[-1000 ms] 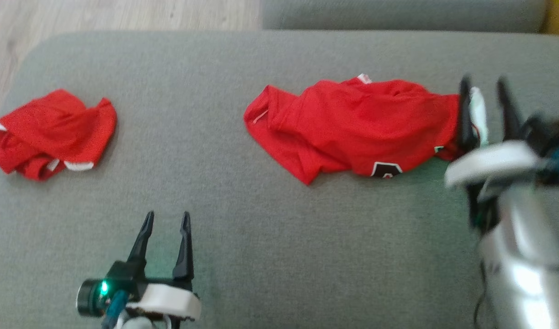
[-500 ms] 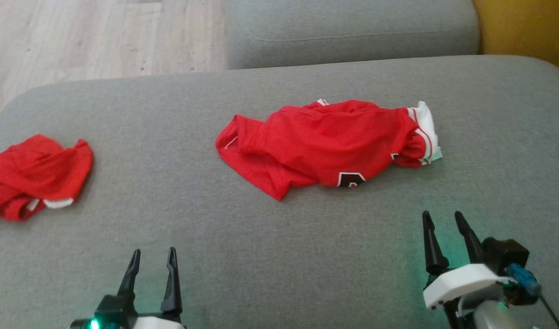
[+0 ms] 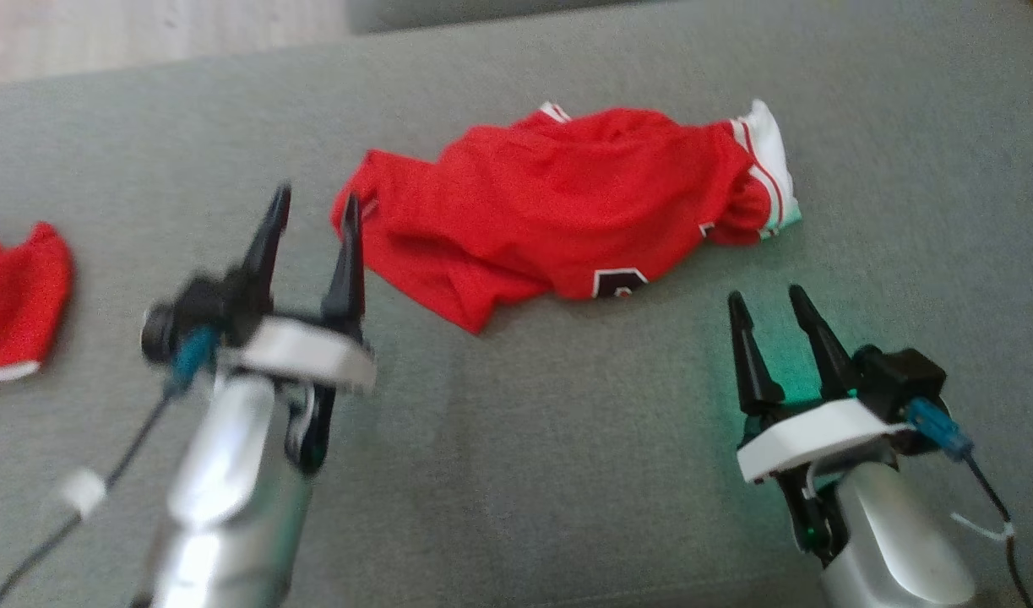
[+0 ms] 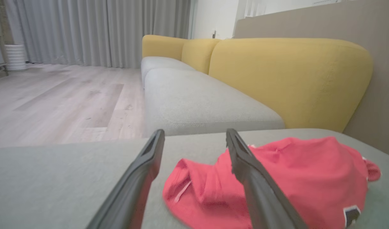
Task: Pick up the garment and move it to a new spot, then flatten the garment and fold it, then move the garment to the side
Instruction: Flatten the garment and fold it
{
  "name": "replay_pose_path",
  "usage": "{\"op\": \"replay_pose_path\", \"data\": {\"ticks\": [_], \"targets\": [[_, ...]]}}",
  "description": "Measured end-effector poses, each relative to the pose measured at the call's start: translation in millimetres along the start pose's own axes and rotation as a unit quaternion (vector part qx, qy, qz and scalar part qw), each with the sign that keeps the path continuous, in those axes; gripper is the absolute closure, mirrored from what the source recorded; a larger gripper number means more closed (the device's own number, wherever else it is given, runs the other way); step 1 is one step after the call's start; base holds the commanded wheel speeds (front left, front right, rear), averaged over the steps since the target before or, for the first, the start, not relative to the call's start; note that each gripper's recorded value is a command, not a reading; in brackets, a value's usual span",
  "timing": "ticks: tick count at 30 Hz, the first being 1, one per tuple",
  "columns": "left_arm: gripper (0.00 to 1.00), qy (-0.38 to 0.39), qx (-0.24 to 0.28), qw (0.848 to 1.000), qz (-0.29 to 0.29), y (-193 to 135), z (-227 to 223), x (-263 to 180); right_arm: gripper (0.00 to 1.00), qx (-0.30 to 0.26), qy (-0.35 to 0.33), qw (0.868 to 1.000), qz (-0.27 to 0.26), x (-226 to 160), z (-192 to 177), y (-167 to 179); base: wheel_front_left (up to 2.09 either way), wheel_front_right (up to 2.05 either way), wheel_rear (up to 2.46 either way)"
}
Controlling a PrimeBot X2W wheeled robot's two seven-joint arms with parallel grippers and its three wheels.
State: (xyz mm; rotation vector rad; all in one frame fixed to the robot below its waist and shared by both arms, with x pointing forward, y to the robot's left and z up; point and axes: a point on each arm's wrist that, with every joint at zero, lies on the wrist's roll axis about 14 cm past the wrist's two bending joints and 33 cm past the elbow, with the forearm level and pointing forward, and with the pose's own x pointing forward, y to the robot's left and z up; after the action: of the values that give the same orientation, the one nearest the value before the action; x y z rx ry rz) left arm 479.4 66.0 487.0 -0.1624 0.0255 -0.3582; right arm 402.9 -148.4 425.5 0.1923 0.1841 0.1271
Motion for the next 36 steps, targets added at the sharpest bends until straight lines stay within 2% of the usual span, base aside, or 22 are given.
{"op": "replay_pose_path", "data": {"ticks": [3, 7, 11, 18, 24, 25, 26, 27, 28, 35, 36], "targets": [[0.0, 0.018, -0.013, 0.999, -0.023, -11, -9, 35, 0.0, 0.005, 0.01, 1.0, -0.01, 2, -7, -8, 0.0, 0.0, 0.0], [0.0, 0.082, -0.025, 0.993, -0.08, -44, -41, 67, 0.0, 0.012, 0.022, 0.999, -0.032, 0, -16, -23, 0.0, 0.0, 0.0], [0.0, 0.128, -0.053, 0.985, -0.1, -58, -61, 92, 0.0, 0.013, 0.024, 0.998, -0.052, -2, -18, -38, 0.0, 0.0, 0.0], [0.0, 0.198, -0.044, 0.975, -0.087, -44, -108, 107, 0.0, 0.014, 0.029, 0.996, -0.086, -10, -20, -59, 0.0, 0.0, 0.0], [0.0, 0.21, -0.023, 0.971, -0.115, -60, -119, 108, 0.0, 0.016, 0.035, 0.995, -0.096, -13, -24, -65, 0.0, 0.0, 0.0], [0.03, 0.208, -0.017, 0.971, -0.12, -61, -118, 107, 0.0, 0.017, 0.035, 0.995, -0.095, -12, -24, -65, 0.0, 0.0, 0.0], [0.45, 0.204, -0.013, 0.971, -0.122, -62, -118, 107, 0.0, 0.017, 0.034, 0.995, -0.094, -12, -23, -64, 0.0, 0.0, 0.0], [0.63, 0.2, -0.008, 0.972, -0.126, -63, -116, 106, 0.0, 0.017, 0.034, 0.995, -0.094, -12, -23, -64, 0.0, 0.0, 0.0], [1.0, 0.194, -0.005, 0.973, -0.127, -63, -114, 105, 0.0, 0.018, 0.034, 0.995, -0.093, -11, -23, -64, 0.0, 0.0, 0.0], [1.0, 0.151, 0.012, 0.979, -0.135, -63, -88, 107, 0.0, 0.02, 0.03, 0.996, -0.082, -8, -21, -56, 0.0, 0.0, 0.0], [1.0, 0.127, 0.01, 0.982, -0.138, -65, -72, 112, 0.0, 0.02, 0.03, 0.996, -0.08, -7, -21, -55, 0.0, 0.0, 0.0]]}}
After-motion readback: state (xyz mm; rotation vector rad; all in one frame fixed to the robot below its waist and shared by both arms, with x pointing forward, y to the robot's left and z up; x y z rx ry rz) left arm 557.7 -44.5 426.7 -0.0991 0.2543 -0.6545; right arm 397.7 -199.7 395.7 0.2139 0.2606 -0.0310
